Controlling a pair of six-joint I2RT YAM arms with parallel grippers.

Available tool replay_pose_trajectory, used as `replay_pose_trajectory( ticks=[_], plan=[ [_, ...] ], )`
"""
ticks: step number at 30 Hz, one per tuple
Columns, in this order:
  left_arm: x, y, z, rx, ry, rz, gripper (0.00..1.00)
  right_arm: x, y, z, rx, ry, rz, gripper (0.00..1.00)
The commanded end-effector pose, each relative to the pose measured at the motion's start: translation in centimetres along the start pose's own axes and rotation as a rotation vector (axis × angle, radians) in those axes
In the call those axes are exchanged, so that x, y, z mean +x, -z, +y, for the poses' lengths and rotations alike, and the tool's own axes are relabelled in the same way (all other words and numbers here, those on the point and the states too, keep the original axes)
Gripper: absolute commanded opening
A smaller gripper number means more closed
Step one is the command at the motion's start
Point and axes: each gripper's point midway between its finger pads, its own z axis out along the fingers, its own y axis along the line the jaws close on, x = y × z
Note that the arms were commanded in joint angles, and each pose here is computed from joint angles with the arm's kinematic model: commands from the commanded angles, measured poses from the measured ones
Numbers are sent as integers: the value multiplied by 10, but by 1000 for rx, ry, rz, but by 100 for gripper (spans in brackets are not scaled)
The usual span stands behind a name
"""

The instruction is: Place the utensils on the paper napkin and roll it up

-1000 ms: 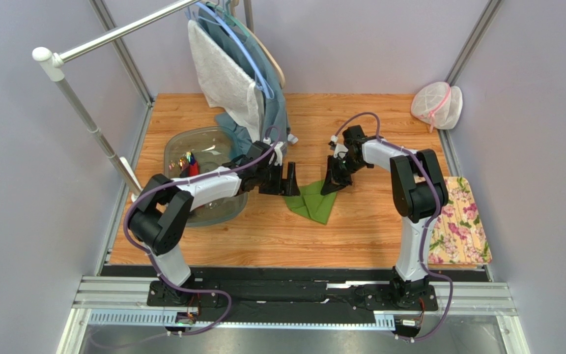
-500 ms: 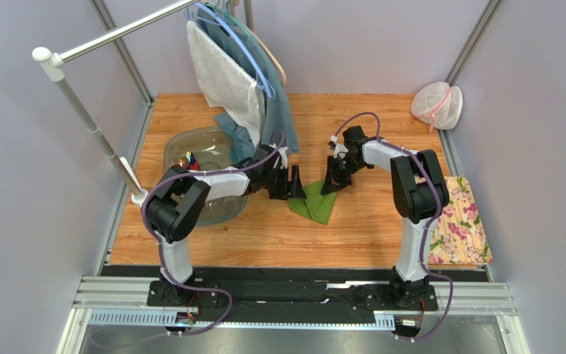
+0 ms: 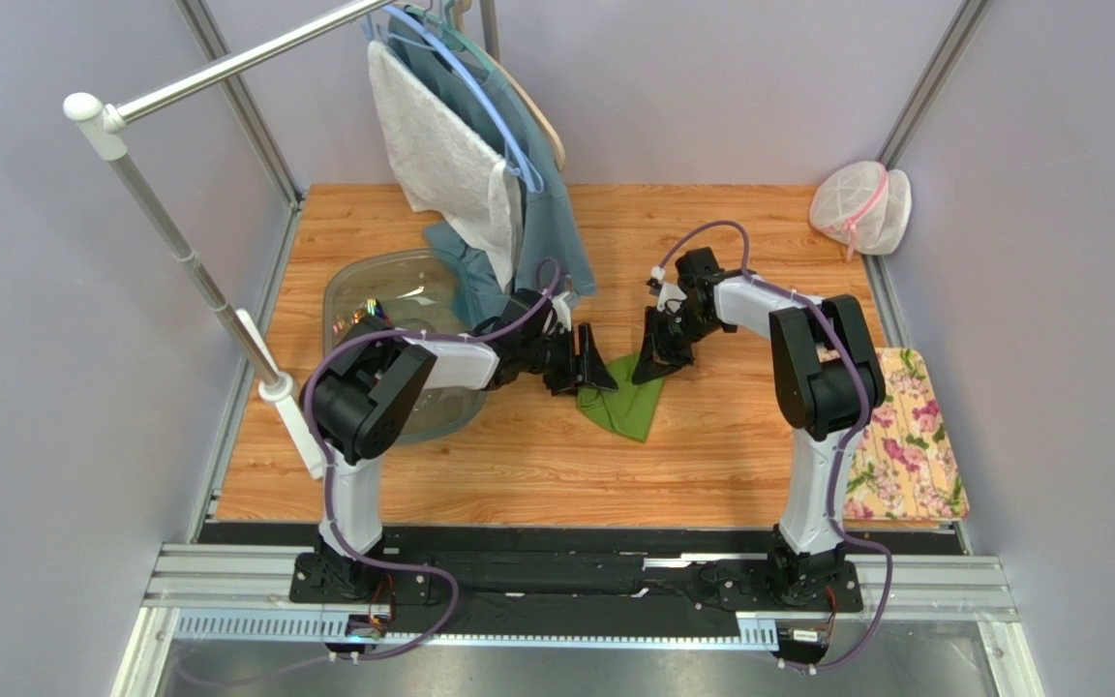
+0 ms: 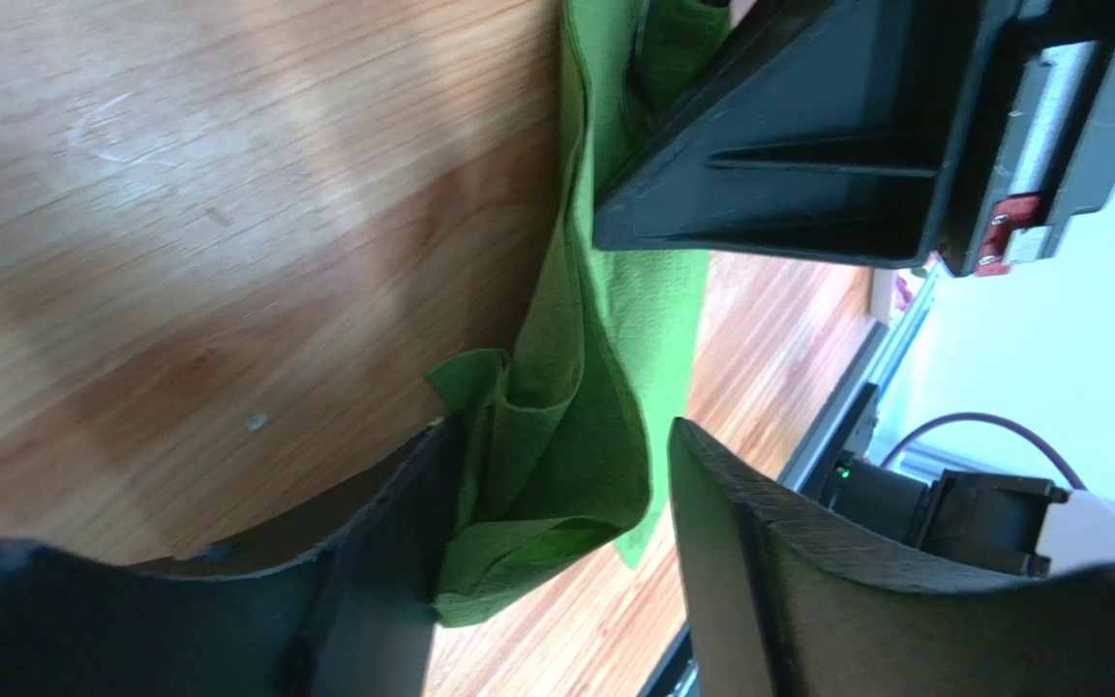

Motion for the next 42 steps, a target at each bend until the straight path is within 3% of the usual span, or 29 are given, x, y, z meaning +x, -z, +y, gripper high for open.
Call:
replay_pose_trajectory(
  ticks=[1,6,13,16,22,27,42],
  plan=[
    [4,11,27,-84,58,6,58,8,-20,-39,154,54,12,3],
    [4,37,32,-117,75,-4,50,6,-20,-37,150,57,8,3],
    [4,35,18,-24,119,-4,28,6,-21,-38,149,54,10,3],
    [-2,32,15,-18,114,-15,25,8,-21,-39,153,54,13,3],
    [-24,38,-18,51,50,-57,8,8,-22,-39,155,51,12,2],
    [-23,39,-42,98,-8,-42,1,8,-24,-37,158,58,12,2],
    [7,12,-81,114,-265,40,0,9,-26,-38,168,58,13,0]
  ],
)
